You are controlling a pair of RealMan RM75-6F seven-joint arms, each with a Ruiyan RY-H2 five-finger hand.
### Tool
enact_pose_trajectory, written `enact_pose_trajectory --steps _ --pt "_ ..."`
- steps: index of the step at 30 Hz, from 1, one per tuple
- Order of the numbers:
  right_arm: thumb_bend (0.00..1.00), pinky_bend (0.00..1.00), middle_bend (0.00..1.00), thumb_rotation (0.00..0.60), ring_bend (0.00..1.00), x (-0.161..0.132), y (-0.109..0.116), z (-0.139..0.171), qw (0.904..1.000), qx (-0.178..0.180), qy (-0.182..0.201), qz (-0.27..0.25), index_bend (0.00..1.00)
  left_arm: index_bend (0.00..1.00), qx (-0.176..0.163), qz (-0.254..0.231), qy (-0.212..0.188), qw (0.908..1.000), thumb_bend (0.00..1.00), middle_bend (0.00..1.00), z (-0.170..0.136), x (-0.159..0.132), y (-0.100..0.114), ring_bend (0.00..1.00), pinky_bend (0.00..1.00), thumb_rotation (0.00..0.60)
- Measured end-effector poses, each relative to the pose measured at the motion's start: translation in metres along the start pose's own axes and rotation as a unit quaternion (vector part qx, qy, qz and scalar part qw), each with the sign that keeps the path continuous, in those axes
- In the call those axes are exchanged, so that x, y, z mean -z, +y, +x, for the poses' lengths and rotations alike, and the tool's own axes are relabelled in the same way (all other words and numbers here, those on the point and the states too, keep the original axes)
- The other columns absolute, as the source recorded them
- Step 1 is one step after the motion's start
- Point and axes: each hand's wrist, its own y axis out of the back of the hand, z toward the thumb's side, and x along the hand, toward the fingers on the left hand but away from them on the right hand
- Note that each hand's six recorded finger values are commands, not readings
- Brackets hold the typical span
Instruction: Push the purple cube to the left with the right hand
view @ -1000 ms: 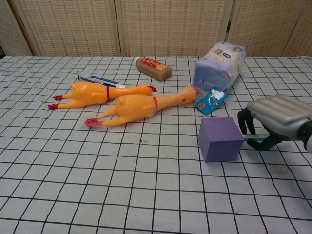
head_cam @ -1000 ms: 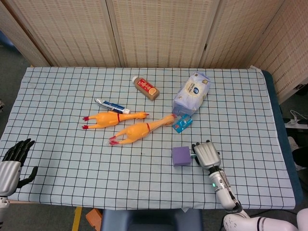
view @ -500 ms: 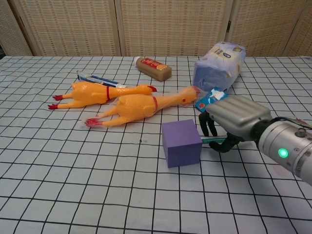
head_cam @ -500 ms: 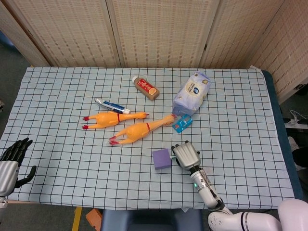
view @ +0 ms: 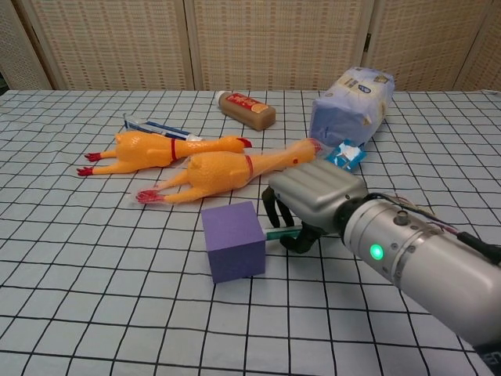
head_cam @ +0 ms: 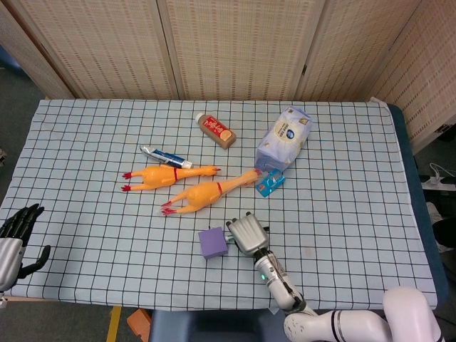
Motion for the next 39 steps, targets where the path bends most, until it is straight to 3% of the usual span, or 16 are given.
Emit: enact_pose_trajectory --steps 23,39 --pt "0.41 0.47 0.89 0.6 0.67 -0.073 0.021 -0.025 0.9987 0.006 0.043 0.026 1.0 0.0 -0.007 -0.015 -0.002 0.9999 0.44 0.0 -0.002 0.004 0.007 0.0 0.11 0.6" --pt "0.41 0.47 0.89 0.6 0.67 -0.126 0.03 -0.036 0.9965 0.009 0.081 0.015 1.0 0.0 -0.009 -0.021 -0.002 0.9997 0.44 0.0 -0.004 0.007 0.01 0.0 0.11 0.6"
